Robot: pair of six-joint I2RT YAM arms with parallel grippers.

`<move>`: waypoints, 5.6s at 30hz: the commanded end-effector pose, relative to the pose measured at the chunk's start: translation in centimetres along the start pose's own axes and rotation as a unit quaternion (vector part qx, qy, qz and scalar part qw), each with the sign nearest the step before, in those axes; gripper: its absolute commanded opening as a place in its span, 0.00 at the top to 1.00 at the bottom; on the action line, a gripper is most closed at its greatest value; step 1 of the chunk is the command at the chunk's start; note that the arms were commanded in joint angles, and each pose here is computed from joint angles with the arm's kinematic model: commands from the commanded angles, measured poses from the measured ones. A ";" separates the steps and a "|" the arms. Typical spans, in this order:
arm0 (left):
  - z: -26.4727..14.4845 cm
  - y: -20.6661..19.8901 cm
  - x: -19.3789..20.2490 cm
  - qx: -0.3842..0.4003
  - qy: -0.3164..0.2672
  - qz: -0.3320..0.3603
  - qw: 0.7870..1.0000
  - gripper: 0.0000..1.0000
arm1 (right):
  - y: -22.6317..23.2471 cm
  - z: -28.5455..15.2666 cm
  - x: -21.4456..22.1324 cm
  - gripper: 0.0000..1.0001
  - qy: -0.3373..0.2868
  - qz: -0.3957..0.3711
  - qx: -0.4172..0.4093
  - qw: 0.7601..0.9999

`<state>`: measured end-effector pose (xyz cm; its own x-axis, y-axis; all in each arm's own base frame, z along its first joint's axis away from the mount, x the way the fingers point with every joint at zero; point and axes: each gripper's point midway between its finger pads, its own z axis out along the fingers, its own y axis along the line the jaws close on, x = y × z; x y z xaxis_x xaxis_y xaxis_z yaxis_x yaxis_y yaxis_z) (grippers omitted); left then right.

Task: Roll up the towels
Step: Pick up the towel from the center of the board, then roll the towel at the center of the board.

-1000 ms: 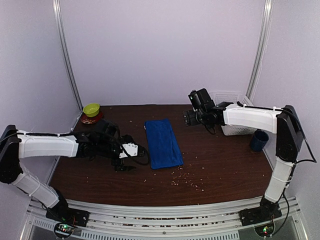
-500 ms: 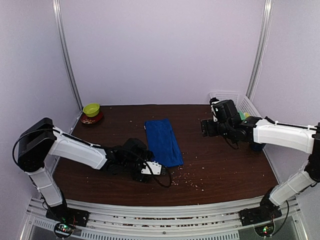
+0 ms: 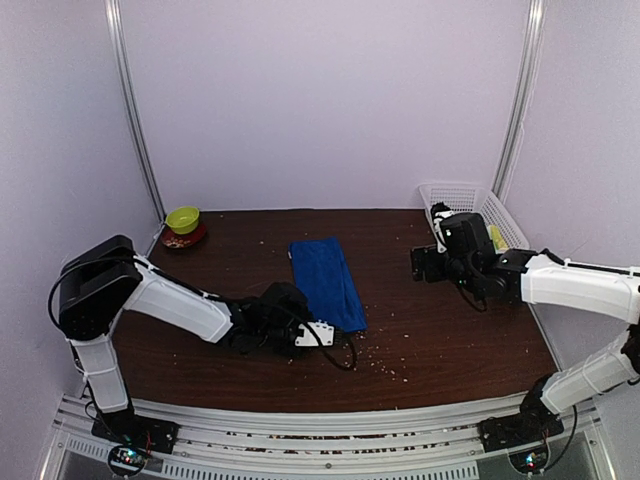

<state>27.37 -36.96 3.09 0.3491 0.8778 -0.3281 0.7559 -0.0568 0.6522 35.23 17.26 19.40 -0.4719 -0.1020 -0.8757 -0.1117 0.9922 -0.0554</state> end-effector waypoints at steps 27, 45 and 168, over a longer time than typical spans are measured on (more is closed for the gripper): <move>-6.5 -4.1 2.0 0.248 -0.126 -0.087 0.957 1.00 | 19.8 -5.9 10.9 0.00 -0.143 -0.468 -0.316 0.813; -7.5 -3.1 2.5 0.265 -0.149 -0.118 0.945 1.00 | 23.7 -2.3 17.3 0.23 -0.126 -0.597 -0.271 0.744; -5.0 1.7 3.4 0.287 -0.125 -0.267 0.911 0.27 | 22.8 1.9 19.3 1.00 0.337 -0.184 -0.459 0.801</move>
<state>27.19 -30.96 6.14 -0.0574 0.7387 -0.6716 0.9983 0.0508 -0.0295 24.86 39.21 2.70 -0.5525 -0.6847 -0.4754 -0.8278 0.3841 0.4089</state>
